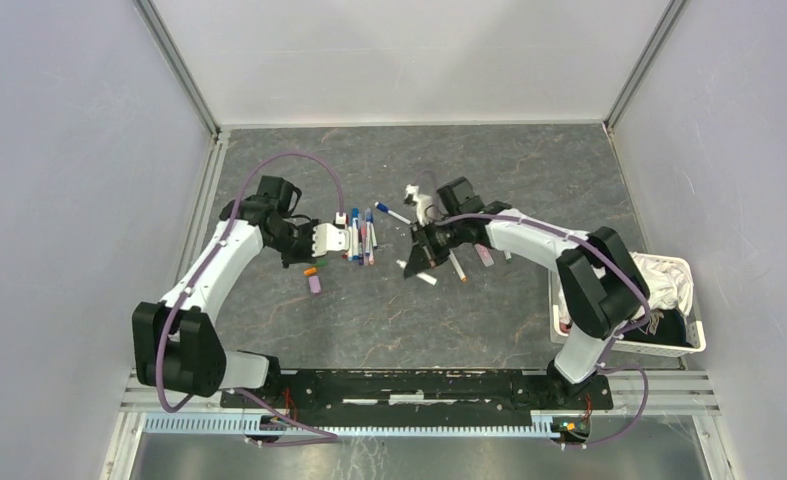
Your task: Open the pen caps
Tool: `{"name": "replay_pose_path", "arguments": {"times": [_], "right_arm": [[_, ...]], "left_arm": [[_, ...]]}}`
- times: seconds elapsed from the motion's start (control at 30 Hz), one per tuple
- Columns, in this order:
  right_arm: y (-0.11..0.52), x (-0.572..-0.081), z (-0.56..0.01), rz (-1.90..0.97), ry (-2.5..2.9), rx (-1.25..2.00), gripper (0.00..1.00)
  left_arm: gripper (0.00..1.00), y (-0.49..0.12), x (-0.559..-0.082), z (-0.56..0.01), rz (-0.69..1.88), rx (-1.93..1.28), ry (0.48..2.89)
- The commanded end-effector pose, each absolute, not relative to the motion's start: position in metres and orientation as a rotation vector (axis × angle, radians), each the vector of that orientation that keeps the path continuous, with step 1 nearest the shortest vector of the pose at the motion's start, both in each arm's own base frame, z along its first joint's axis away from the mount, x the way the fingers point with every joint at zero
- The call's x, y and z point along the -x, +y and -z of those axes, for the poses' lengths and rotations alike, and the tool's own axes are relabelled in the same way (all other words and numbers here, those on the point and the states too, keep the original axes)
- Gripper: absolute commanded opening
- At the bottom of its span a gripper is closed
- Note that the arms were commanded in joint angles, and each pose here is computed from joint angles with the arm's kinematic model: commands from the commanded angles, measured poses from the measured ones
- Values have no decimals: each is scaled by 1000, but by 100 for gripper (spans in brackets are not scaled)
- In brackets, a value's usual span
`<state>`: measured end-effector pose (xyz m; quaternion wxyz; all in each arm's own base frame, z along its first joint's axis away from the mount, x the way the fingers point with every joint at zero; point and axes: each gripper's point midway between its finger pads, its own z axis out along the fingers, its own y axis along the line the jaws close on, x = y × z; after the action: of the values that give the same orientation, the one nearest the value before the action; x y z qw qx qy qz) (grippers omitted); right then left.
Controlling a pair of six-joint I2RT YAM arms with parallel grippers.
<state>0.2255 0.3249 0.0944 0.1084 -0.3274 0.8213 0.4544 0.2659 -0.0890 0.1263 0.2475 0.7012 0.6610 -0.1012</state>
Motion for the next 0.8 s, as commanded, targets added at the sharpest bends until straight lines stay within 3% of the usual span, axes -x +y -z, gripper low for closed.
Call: {"name": "replay_pose_path", "arguments": {"times": [0.0, 0.27, 0.47, 0.77], "right_arm": [[268, -313, -106, -813, 2425, 639, 0], [204, -356, -81, -372, 2440, 387, 0], [189, -367, -54, -300, 2488, 322, 0], [182, -368, -22, -234, 2536, 313, 4]], "left_arm": [[2, -105, -284, -98, 357, -1734, 1869], [3, -110, -313, -63, 424, -1615, 2004], [6, -111, -309, -45, 455, -1624, 2034], [36, -104, -302, -24, 451, -1630, 2097]]}}
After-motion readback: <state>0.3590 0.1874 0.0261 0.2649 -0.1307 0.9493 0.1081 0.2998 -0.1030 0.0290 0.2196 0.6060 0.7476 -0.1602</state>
